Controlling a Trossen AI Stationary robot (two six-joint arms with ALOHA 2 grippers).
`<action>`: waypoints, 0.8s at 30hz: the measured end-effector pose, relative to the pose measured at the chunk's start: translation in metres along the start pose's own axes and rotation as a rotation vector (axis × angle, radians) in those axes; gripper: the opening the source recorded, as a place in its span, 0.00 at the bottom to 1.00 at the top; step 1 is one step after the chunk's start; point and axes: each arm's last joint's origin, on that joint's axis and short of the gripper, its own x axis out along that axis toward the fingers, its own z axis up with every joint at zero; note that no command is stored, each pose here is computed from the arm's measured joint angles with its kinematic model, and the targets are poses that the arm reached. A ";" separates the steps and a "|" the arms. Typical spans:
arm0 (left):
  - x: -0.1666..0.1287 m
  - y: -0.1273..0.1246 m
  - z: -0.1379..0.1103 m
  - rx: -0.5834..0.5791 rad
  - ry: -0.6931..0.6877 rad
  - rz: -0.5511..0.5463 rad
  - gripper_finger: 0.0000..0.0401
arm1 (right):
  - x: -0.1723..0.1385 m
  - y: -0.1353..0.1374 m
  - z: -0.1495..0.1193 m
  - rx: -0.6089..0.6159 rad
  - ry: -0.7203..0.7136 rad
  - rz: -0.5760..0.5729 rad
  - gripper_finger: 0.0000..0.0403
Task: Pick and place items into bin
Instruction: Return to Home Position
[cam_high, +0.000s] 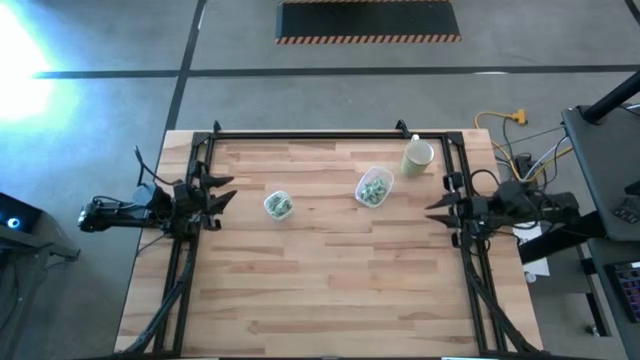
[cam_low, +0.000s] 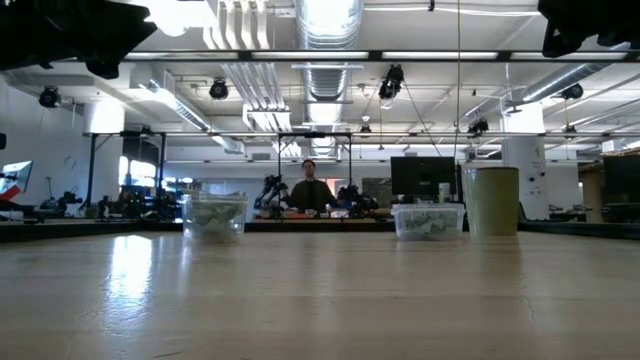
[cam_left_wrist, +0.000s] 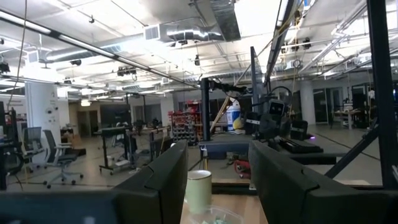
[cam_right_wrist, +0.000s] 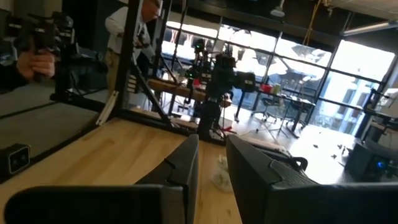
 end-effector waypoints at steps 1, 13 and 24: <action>0.000 0.000 0.000 0.000 0.001 0.000 0.39 | 0.000 -0.001 0.000 0.002 0.003 -0.007 0.18; 0.001 -0.001 -0.002 0.010 0.022 -0.004 0.39 | 0.003 -0.004 -0.007 -0.010 0.004 -0.071 0.18; -0.001 -0.001 0.000 0.026 -0.011 -0.054 0.39 | 0.013 -0.001 -0.031 -0.007 -0.052 -0.099 0.18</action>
